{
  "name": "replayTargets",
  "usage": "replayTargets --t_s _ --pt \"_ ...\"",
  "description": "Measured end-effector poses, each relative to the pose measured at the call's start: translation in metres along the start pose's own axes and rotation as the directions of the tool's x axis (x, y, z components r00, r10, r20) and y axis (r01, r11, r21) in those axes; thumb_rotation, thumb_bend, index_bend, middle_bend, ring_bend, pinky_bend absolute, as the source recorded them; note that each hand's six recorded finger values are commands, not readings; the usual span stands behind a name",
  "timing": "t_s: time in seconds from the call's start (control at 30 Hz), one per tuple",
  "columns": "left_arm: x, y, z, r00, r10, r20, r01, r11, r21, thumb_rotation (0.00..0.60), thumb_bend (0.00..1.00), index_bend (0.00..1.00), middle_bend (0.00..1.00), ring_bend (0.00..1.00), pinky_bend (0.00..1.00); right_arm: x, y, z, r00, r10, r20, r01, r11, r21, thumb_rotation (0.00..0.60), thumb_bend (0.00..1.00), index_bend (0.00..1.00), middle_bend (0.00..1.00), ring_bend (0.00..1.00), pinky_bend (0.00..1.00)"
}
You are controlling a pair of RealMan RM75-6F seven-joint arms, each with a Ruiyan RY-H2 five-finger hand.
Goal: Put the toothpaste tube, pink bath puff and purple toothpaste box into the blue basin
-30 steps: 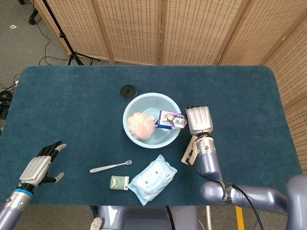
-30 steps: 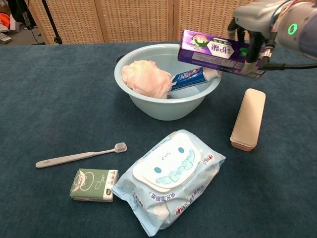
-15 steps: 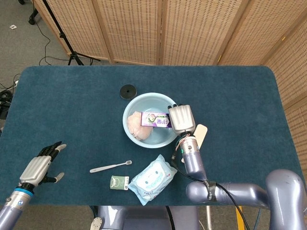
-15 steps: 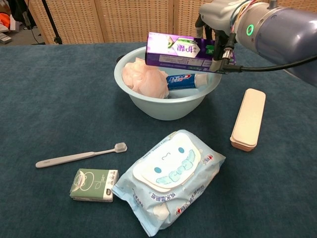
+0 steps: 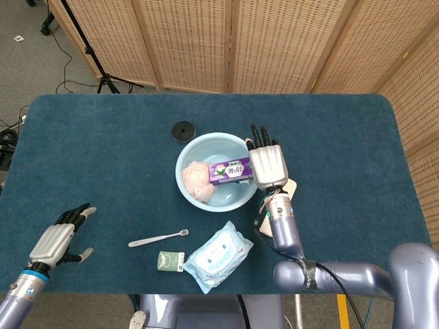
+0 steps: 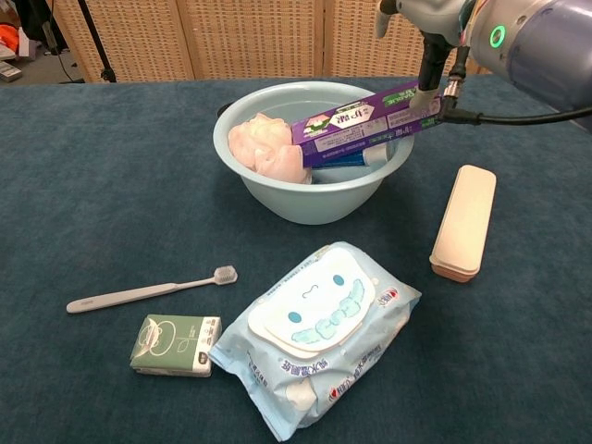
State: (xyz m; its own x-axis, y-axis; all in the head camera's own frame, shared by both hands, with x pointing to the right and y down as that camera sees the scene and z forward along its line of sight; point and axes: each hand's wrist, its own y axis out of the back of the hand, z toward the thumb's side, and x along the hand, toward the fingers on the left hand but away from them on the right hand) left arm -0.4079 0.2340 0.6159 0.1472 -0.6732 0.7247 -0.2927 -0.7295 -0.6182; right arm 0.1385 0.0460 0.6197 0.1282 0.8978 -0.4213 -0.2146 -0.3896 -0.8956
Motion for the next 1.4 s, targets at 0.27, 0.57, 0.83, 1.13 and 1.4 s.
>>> replayTargets --t_s 0.27,0.57,0.83,1.13,1.4 --pt "-0.001 -0.001 0.002 1.000 0.002 0.005 -0.002 1.000 0.009 0.600 0.30 0.00 0.00 0.00 0.05 0.008 0.001 -0.038 0.998 0.003 0.067 -0.005 1.000 0.027 0.600 0.14 0.20 0.00 0.00 0.21" --pt "-0.001 -0.005 0.005 1.000 -0.001 0.011 0.001 1.000 0.031 0.600 0.29 0.00 0.00 0.00 0.05 0.058 -0.017 -0.117 0.984 0.069 0.161 -0.072 0.997 0.011 0.600 0.12 0.07 0.00 0.00 0.02" --pt "-0.001 -0.006 0.006 1.000 0.012 0.014 -0.012 0.999 0.044 0.600 0.29 0.00 0.00 0.00 0.05 0.099 -0.040 -0.162 0.973 0.121 0.197 -0.116 0.993 -0.035 0.600 0.00 0.00 0.00 0.00 0.00" --pt "-0.002 -0.005 0.009 0.999 0.038 0.022 -0.039 0.997 0.064 0.600 0.29 0.00 0.00 0.00 0.05 0.163 -0.065 -0.204 0.964 0.150 0.219 -0.132 0.987 -0.096 0.600 0.00 0.00 0.00 0.00 0.00" --pt "-0.002 0.000 0.007 0.997 0.077 0.017 -0.078 0.994 0.081 0.600 0.29 0.00 0.00 0.00 0.05 0.199 -0.079 -0.222 0.962 0.151 0.226 -0.127 0.985 -0.118 0.600 0.00 0.00 0.00 0.00 0.00"
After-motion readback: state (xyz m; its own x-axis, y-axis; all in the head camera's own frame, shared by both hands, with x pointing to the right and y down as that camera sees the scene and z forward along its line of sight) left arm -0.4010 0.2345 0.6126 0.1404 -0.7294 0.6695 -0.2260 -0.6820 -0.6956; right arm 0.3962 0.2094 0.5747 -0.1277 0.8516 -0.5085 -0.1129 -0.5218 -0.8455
